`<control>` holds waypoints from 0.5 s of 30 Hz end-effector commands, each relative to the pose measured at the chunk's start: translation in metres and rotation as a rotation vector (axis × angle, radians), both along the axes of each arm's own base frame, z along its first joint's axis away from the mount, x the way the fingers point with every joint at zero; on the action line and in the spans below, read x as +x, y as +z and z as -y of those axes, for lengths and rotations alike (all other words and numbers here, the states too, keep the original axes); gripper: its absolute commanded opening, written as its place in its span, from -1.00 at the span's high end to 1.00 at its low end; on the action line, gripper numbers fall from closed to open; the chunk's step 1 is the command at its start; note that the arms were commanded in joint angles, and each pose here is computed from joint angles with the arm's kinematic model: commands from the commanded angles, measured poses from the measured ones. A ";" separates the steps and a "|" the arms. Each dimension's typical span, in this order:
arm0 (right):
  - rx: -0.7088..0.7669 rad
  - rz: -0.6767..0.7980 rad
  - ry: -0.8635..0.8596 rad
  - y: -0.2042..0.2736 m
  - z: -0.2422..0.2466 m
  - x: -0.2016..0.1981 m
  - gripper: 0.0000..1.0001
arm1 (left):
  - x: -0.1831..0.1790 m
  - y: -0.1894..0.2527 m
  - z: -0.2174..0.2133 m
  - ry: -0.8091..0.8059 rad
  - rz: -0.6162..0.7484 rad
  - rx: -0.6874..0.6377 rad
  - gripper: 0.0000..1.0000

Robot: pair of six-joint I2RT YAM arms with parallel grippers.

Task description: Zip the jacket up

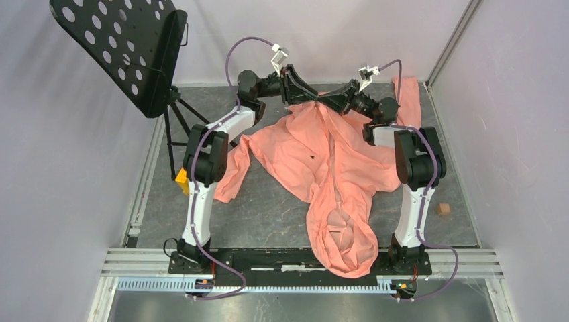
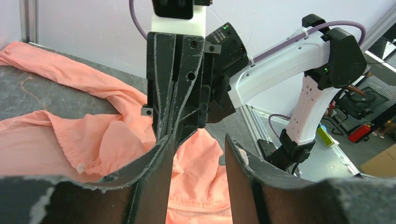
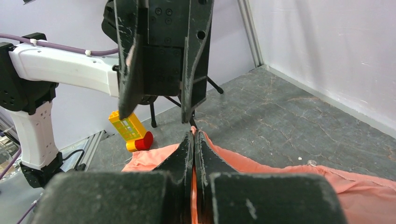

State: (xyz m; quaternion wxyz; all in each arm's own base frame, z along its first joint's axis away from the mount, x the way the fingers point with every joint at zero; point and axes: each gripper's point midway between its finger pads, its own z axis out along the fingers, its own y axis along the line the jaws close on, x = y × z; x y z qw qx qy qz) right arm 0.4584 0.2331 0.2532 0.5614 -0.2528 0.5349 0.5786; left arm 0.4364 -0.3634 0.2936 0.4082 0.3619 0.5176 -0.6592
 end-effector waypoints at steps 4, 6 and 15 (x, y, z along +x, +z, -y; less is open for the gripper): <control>0.026 0.181 0.010 0.031 0.003 -0.010 0.99 | 0.003 -0.002 0.003 0.002 0.013 0.027 -0.33; 0.028 0.183 0.011 0.032 0.003 -0.010 0.99 | 0.006 -0.004 0.004 0.014 0.011 0.038 -0.33; 0.034 0.183 0.012 0.034 0.003 -0.011 0.99 | 0.010 -0.010 0.005 0.023 -0.003 0.053 0.36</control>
